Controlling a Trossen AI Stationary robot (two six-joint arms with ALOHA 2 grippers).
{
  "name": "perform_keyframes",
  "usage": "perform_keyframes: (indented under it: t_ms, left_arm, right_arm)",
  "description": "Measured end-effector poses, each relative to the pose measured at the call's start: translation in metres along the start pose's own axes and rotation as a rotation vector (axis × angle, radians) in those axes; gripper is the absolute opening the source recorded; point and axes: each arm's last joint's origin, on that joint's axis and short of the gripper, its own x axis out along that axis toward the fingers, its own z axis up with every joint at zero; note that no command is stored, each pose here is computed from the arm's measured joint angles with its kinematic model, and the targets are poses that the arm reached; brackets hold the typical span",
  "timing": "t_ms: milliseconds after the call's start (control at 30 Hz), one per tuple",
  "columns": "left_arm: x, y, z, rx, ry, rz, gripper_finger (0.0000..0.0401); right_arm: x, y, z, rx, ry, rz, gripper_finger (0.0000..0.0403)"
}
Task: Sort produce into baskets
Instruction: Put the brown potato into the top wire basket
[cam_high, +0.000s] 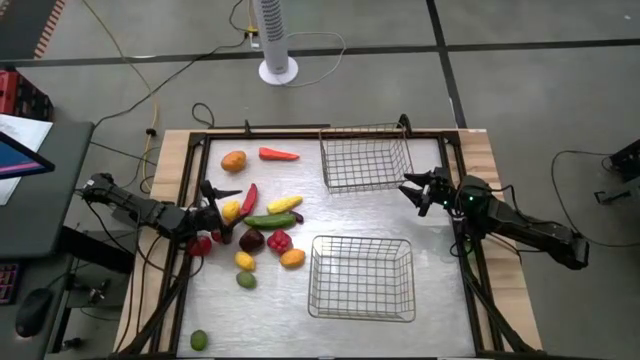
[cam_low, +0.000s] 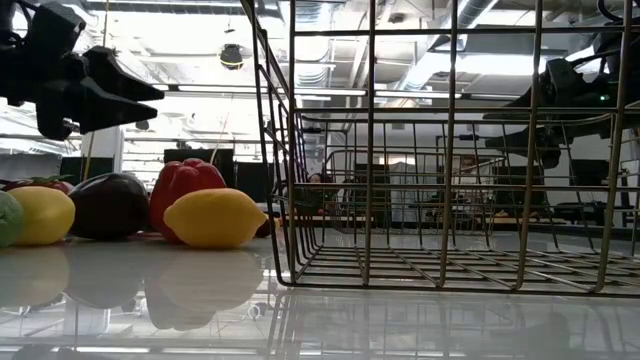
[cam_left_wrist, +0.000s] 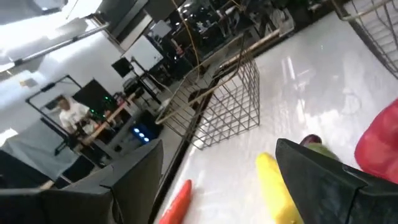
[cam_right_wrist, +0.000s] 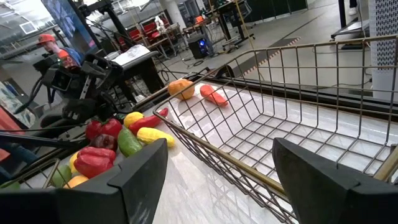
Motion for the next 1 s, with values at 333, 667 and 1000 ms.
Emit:
perform_keyframes:
  t_ms: [333,667,1000]
  left_arm:
    - [-0.005,0.005,0.025,-0.356,-0.392,-0.28,0.03]
    - [-0.013,0.018,0.042,-0.45,-0.66,-0.334,0.03]
    - [-0.007,0.007,0.031,-0.854,-0.4,-0.466,0.03]
  right_arm:
    - [0.0,0.001,0.002,-0.006,-0.018,0.006,0.0315]
    - [0.0,0.002,0.008,0.006,-0.101,-0.017,0.0315]
    - [0.0,0.002,0.008,-0.032,-0.094,-0.016,0.0315]
